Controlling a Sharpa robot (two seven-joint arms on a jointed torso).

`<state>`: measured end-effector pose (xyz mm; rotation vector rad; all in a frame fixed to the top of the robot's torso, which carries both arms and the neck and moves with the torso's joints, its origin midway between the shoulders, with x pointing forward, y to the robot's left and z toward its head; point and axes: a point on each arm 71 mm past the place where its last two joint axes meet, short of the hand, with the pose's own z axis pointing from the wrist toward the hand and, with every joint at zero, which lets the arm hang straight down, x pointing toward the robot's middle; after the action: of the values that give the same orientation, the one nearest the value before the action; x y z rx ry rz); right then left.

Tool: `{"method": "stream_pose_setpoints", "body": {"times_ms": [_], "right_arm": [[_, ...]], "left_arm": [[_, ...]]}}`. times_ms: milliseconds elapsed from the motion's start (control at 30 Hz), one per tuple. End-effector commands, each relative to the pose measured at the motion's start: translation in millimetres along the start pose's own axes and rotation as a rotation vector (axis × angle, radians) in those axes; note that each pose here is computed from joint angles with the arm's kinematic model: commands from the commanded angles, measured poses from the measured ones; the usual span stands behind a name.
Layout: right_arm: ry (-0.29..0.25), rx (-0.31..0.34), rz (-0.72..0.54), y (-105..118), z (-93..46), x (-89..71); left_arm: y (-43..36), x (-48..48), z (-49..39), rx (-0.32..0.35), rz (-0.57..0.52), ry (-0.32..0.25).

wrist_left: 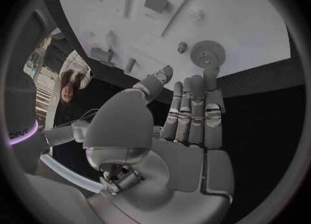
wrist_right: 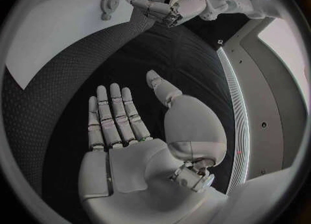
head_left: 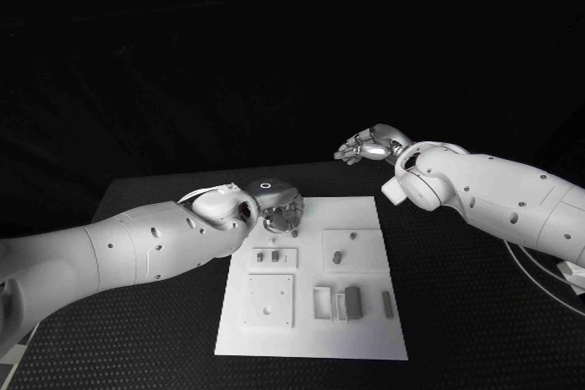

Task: Assemble the parts on the task board

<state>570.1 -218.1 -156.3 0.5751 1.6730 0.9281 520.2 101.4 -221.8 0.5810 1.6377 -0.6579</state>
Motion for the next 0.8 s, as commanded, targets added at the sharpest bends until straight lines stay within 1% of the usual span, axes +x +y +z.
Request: {"method": "stream_pose_setpoints", "body": {"times_ms": [33,100,200,333,500,667,800], "right_arm": [[0.012,-0.015,-0.002,2.7,0.9,3.0],[0.013,-0.016,-0.001,3.1,1.1,3.5],[0.013,-0.015,-0.002,2.9,2.0,3.8],[0.012,-0.016,-0.001,3.2,2.2,4.0],[0.016,-0.017,-0.001,4.1,2.1,5.1],[0.019,-0.02,0.0,5.2,2.3,6.5],[0.021,-0.021,0.0,5.8,2.2,7.2]], "left_arm": [[-2.1,6.5,2.5,0.043,0.07,0.023],[-1.7,10.0,3.9,0.04,0.072,0.035],[-2.7,18.0,4.7,0.033,0.064,0.073],[-3.7,19.3,5.7,0.028,0.064,0.084],[1.0,21.0,6.9,0.006,0.071,0.094],[2.4,25.5,7.9,-0.007,0.069,0.111],[3.4,29.3,8.4,-0.025,0.07,0.112]]}}
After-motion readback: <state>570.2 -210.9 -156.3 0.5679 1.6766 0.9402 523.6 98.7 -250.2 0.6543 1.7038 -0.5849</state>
